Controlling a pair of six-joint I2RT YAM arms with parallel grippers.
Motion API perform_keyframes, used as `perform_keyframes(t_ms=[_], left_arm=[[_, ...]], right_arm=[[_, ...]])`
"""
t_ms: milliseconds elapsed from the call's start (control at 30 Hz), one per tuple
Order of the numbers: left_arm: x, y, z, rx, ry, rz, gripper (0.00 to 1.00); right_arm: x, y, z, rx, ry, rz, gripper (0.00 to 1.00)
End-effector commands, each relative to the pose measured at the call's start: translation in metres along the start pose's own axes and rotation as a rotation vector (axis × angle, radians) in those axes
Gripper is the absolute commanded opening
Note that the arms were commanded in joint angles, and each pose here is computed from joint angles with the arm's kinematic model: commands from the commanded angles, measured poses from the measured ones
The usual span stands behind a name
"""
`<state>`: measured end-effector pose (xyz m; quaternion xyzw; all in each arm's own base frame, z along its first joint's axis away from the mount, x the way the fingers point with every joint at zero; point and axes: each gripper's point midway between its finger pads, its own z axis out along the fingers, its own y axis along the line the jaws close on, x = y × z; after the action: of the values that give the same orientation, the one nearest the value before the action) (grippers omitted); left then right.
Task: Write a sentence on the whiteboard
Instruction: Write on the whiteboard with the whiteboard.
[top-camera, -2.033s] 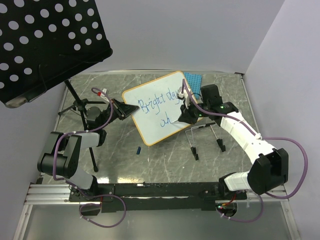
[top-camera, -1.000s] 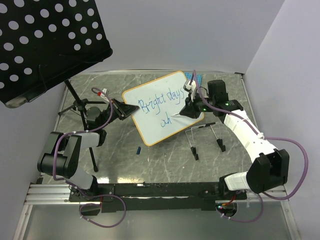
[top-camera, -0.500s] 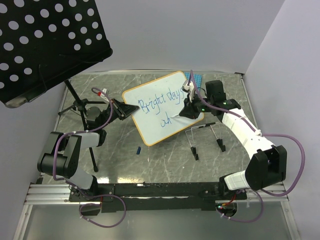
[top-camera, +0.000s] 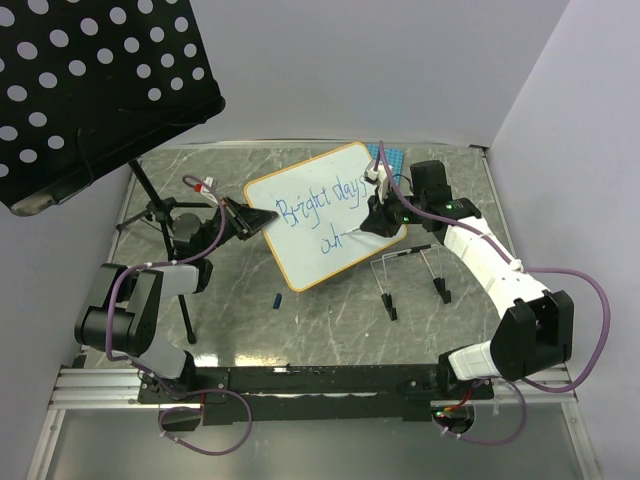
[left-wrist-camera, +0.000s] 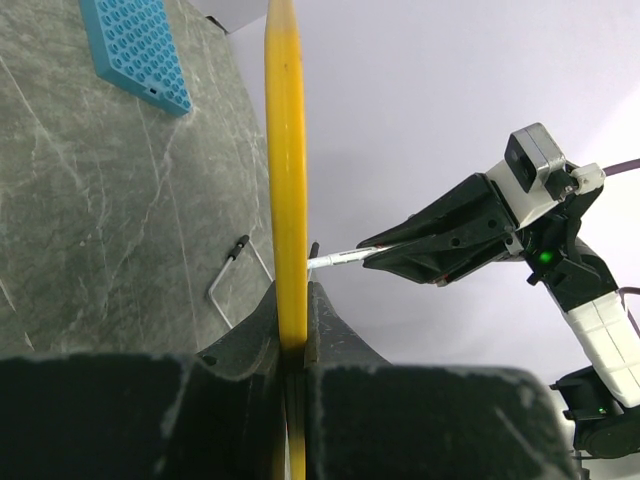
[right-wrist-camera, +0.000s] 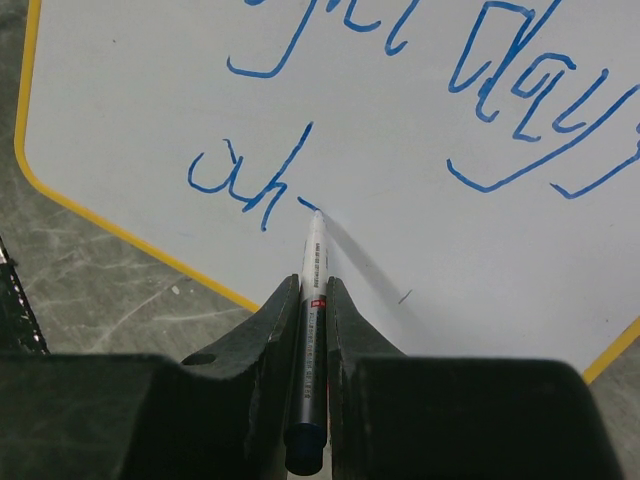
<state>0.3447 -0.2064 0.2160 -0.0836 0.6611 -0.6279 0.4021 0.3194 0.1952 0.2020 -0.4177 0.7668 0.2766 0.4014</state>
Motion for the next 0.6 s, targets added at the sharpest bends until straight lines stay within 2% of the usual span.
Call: perform_keyframes(t_ms=[0,567], left_arm=[[-0.032,-0.113,-0.010,0.399,-0.127,0.289,0.01],[-0.032,-0.113,-0.010,0.401,-0.127,0.288,0.01]], right_arm=[[-0.025,-0.010,-0.003,0.038,-0.046,-0.037,0.00],[-0.028,0.003,0.006,-0.031,-0.048,-0.034,0.00]])
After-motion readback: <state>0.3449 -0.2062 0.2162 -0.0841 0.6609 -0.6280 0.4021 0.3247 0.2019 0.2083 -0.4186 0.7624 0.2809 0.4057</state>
